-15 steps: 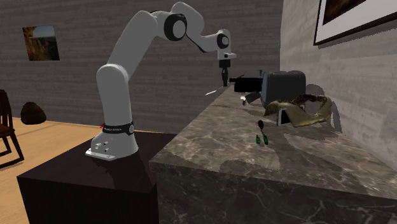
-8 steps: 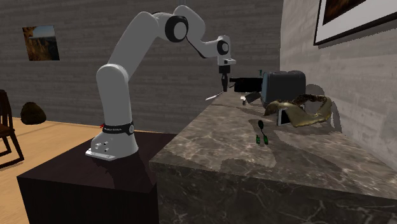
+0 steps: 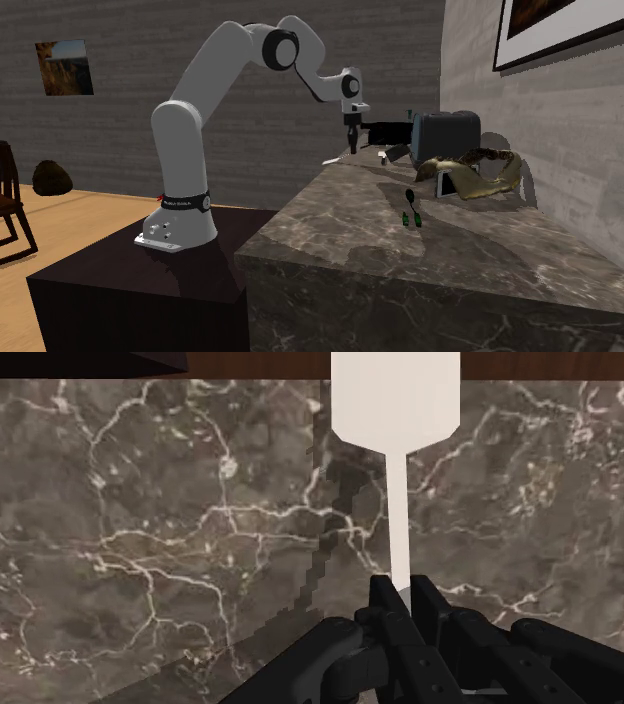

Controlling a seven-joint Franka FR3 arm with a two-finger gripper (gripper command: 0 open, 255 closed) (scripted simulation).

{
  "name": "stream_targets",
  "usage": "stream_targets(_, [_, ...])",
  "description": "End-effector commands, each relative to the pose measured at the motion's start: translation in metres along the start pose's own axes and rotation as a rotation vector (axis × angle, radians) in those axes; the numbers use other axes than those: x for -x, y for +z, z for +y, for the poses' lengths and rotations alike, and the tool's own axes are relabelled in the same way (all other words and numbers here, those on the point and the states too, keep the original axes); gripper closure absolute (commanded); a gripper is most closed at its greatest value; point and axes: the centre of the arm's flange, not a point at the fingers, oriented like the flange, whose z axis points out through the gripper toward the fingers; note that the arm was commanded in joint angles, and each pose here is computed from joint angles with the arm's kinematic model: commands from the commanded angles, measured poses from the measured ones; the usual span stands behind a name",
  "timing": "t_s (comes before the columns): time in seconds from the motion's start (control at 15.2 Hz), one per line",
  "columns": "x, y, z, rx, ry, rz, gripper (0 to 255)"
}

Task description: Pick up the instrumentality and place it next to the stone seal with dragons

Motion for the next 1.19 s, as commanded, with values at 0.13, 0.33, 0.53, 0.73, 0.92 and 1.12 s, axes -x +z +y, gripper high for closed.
stream_targets(0.13, [0.001, 0.020, 0.000, -0.001, 0.000, 0.000, 255])
stream_targets(0.33, [0.002, 0.027, 0.000, -0.001, 0.000, 0.000, 255])
stream_targets(0.53, [0.002, 0.027, 0.000, -0.001, 0.000, 0.000, 255])
stream_targets(0.73, [0.002, 0.027, 0.000, 0.000, 0.000, 0.000, 255])
stream_targets(0.92, [0.002, 0.027, 0.000, 0.000, 0.000, 0.000, 0])
stream_targets(1.12, [0.002, 0.027, 0.000, 0.000, 0.000, 0.000, 0])
